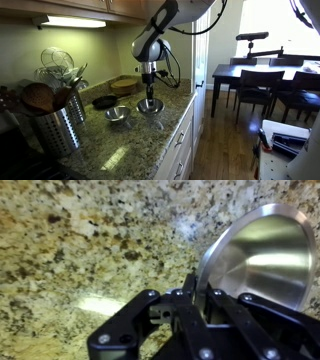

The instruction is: Get the right silver bowl and put it on top of the left silver bowl

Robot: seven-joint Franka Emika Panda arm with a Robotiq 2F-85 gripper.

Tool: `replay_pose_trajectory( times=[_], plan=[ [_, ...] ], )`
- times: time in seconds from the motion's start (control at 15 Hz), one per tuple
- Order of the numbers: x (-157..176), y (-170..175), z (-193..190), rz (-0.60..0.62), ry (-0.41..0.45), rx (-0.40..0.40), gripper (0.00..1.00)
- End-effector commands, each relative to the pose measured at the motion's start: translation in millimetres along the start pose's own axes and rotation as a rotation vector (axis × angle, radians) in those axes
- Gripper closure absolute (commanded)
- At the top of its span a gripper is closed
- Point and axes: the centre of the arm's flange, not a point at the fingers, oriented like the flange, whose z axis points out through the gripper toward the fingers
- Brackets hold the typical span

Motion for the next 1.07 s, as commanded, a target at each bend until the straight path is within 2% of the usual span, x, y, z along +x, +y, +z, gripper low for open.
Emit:
replay_pose_trajectory(
  times=[0.0, 0.47, 0.73, 1.0],
  plan=[
    [-3, 9, -19, 0.059, -0.014, 0.015, 0.98],
    [18, 13, -48, 0.056, 0.019, 0.060, 0.98],
    [36, 19, -70, 0.093, 0.067, 0.036, 0.98],
    [60, 14, -73, 0.103, 0.071, 0.030, 0.98]
  ],
)
